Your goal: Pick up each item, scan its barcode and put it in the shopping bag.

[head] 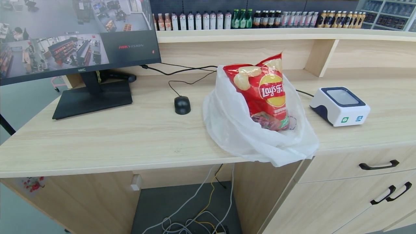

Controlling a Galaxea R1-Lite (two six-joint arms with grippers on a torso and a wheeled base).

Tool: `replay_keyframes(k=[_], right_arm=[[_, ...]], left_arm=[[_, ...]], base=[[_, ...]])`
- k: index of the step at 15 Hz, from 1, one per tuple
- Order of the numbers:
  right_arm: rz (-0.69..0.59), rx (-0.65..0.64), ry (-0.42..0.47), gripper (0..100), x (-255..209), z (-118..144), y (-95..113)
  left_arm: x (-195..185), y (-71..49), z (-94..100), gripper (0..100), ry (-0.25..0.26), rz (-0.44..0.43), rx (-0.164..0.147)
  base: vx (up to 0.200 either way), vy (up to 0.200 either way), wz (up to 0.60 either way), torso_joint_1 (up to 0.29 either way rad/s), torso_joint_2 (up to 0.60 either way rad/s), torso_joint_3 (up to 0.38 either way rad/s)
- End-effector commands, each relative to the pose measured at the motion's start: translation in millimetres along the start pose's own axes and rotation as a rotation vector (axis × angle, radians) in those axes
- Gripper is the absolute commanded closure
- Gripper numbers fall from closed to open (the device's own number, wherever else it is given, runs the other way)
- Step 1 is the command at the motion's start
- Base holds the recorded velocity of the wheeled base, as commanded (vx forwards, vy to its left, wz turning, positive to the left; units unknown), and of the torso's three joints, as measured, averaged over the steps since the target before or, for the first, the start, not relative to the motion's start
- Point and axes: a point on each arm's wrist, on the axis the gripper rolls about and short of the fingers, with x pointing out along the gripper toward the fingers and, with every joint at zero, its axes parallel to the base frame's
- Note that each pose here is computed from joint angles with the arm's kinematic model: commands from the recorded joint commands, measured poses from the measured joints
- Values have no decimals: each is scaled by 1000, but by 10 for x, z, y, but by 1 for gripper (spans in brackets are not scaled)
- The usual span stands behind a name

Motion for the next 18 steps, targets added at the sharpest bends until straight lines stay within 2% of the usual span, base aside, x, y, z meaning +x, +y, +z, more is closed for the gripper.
replay_keyframes(k=[1,4,6,8,11,12,13,15,18], right_arm=[[-20,1,-74,0,-106,-45,-5],[-39,54,-69,0,-105,-48,-6],[-113,99,-58,0,-105,-50,-6],[-210,110,-40,0,-100,-48,6],[-415,132,66,0,-32,-28,14],[-460,137,77,0,-27,-27,16],[-493,131,62,0,-42,-28,23],[-512,97,-42,0,-128,-46,58],[-554,95,-57,0,-124,-48,49]], left_arm=[[0,0,0,0,0,0,0],[0,0,0,0,0,0,0],[0,0,0,0,0,0,0],[0,0,0,0,0,-1,0],[0,0,0,0,0,-1,1],[0,0,0,0,0,-1,1],[0,0,0,0,0,0,1],[0,0,0,0,0,0,-2],[0,0,0,0,0,0,-2]], base=[[0,0,0,0,0,0],[0,0,0,0,0,0],[0,0,0,0,0,0],[0,0,0,0,0,0],[0,0,0,0,0,0],[0,0,0,0,0,0],[0,0,0,0,0,0],[0,0,0,0,0,0],[0,0,0,0,0,0]])
